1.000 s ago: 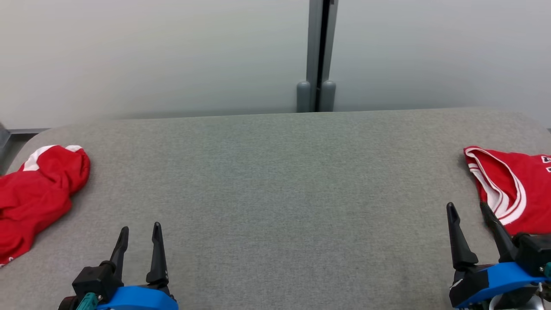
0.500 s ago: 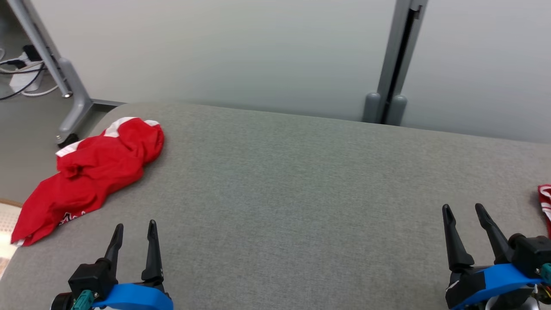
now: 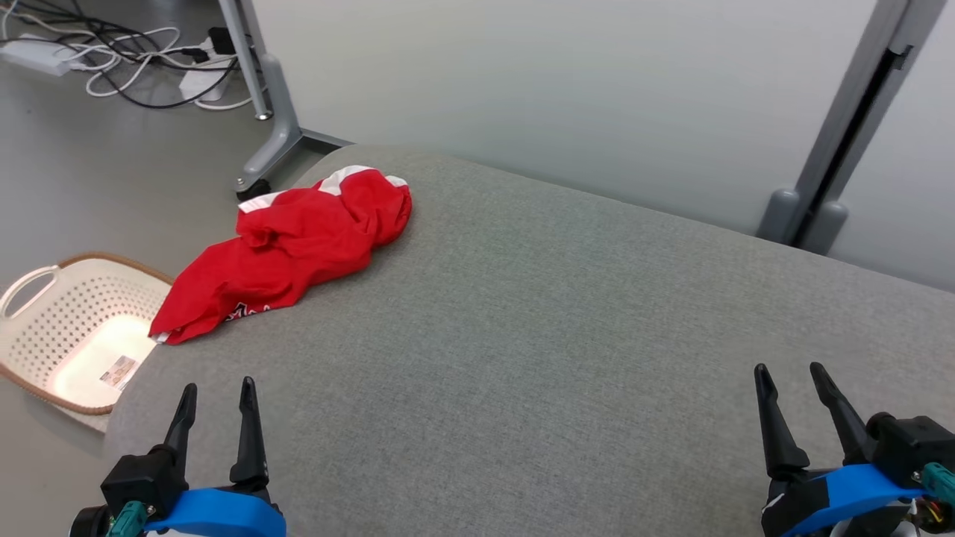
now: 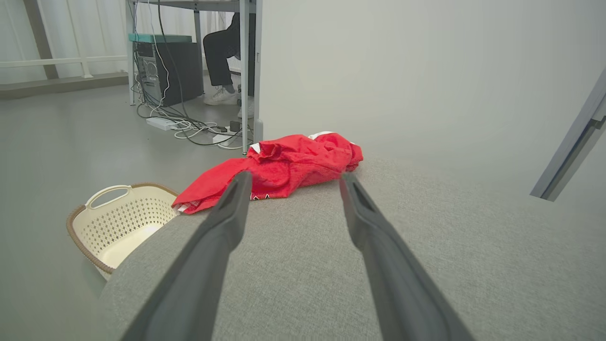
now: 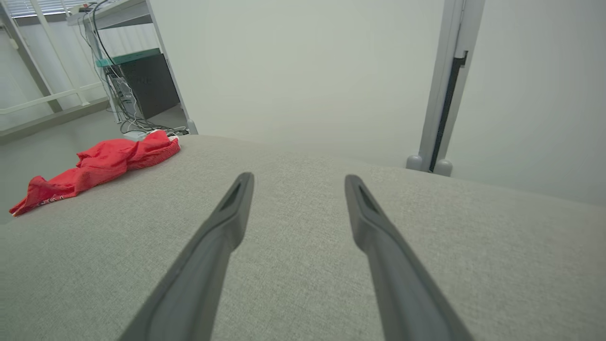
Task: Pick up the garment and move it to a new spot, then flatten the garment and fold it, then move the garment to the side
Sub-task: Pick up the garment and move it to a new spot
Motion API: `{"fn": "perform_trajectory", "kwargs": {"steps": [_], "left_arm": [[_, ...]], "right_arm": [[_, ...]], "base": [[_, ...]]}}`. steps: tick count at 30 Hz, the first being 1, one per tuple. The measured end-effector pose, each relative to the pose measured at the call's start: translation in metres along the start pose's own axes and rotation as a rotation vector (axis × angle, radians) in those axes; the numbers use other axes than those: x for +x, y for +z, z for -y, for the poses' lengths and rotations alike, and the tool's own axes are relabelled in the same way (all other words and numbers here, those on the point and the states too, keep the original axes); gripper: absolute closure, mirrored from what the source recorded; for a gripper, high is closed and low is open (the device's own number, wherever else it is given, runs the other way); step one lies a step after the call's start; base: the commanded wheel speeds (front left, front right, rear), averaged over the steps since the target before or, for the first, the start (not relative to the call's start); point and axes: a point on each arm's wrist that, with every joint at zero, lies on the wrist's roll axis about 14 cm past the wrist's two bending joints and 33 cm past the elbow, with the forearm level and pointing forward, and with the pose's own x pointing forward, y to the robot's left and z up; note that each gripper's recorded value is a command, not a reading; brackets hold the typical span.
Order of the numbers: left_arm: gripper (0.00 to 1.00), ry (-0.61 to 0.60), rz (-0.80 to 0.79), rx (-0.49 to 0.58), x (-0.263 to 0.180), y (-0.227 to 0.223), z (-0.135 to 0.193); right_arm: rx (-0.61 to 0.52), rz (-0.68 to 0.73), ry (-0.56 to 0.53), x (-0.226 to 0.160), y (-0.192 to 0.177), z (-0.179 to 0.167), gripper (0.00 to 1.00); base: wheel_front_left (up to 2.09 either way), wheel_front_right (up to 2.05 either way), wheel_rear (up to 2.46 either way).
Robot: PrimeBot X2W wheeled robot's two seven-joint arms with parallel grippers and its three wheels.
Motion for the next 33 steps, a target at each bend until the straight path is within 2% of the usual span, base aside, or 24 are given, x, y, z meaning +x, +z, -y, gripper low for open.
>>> {"fn": "perform_trajectory", "kwargs": {"steps": [9,18,20,26,29,33], "left_arm": [[0.00,0.081,-0.012,-0.001,-0.015,-0.002,-0.024],[0.00,0.102,-0.012,-0.015,-0.014,-0.001,-0.027],[0.00,0.108,-0.018,-0.046,-0.010,-0.001,-0.026],[0.00,0.068,0.002,0.003,0.033,0.033,-0.019],[0.00,0.054,-0.007,0.044,0.068,0.052,-0.019],[0.00,0.038,-0.071,0.060,0.121,0.056,-0.017]], "right_arm": [[0.008,-0.038,0.078,0.018,-0.015,-0.023,0.00],[0.014,-0.046,0.091,0.023,-0.020,-0.026,0.00],[0.015,-0.051,0.090,0.024,-0.022,-0.025,0.00],[0.020,-0.059,0.078,0.030,-0.031,-0.016,0.00],[0.018,-0.047,0.072,0.039,-0.031,-0.008,0.00],[0.020,-0.044,0.059,0.050,-0.039,0.008,0.00]], "base": [[0.00,0.00,0.00],[0.00,0.00,0.00],[0.00,0.00,0.00],[0.00,0.00,0.00],[0.00,0.00,0.00],[0.00,0.00,0.00]]}}
